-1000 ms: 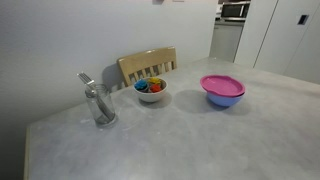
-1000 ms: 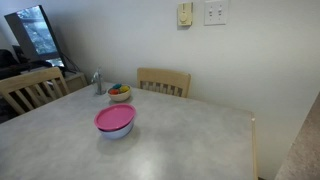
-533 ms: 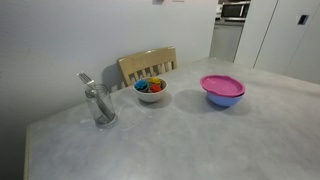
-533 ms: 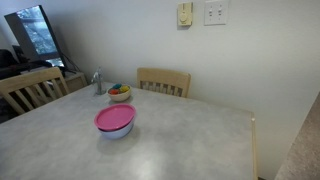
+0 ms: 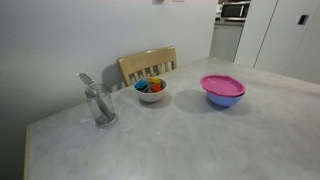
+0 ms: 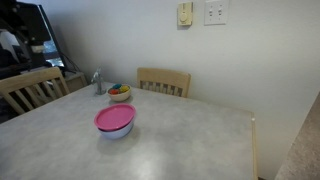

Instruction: Remove the pink plate from the top of the blue bowl

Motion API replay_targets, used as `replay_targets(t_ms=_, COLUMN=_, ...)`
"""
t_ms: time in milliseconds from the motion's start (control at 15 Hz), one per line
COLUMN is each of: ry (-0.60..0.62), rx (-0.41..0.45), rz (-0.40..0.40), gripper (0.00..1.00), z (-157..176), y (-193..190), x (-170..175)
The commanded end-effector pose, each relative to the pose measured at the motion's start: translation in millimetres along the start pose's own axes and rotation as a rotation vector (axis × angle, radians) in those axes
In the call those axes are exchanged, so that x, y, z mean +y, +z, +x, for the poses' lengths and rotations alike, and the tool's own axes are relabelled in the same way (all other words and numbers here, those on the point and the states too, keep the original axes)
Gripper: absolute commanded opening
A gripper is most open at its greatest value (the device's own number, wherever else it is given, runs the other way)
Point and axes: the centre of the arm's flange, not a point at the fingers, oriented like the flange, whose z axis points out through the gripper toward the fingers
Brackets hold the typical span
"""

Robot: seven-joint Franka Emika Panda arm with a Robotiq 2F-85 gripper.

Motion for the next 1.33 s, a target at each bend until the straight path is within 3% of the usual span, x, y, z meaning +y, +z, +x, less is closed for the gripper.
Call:
replay_targets(t_ms=0, ry=-0.074, rx=-0.050, rz=-0.019, gripper=1.00, z=68, y=18, x=1)
replay_targets(t_ms=333, ry=-0.084, rx=-0.077, rz=0.020, gripper=1.00, z=127, y=67, x=-12)
replay_targets(t_ms=400, ry=-0.126, rx=-0.105, rz=0.036, gripper=1.00, z=129, y=70, x=-10)
replay_targets(t_ms=467, ry=-0.091, rx=-0.082, rz=0.013, gripper=1.00, z=110, y=67, x=-22)
replay_targets(t_ms=733, ry=-0.112, rx=-0.105, rz=0.020, gripper=1.00, z=124, y=78, x=-17)
replay_targets(t_ms=867, ry=-0.070, rx=0.048, rz=-0.069, gripper=1.00, z=137, y=86, x=-14)
replay_targets(t_ms=1067, ry=0.001, rx=0.233, rz=-0.096, gripper=1.00, z=166, y=103, x=-10)
replay_targets(t_ms=1267, ry=0.063, rx=0.304, rz=-0.091, gripper=1.00, z=183, y=129, x=-7)
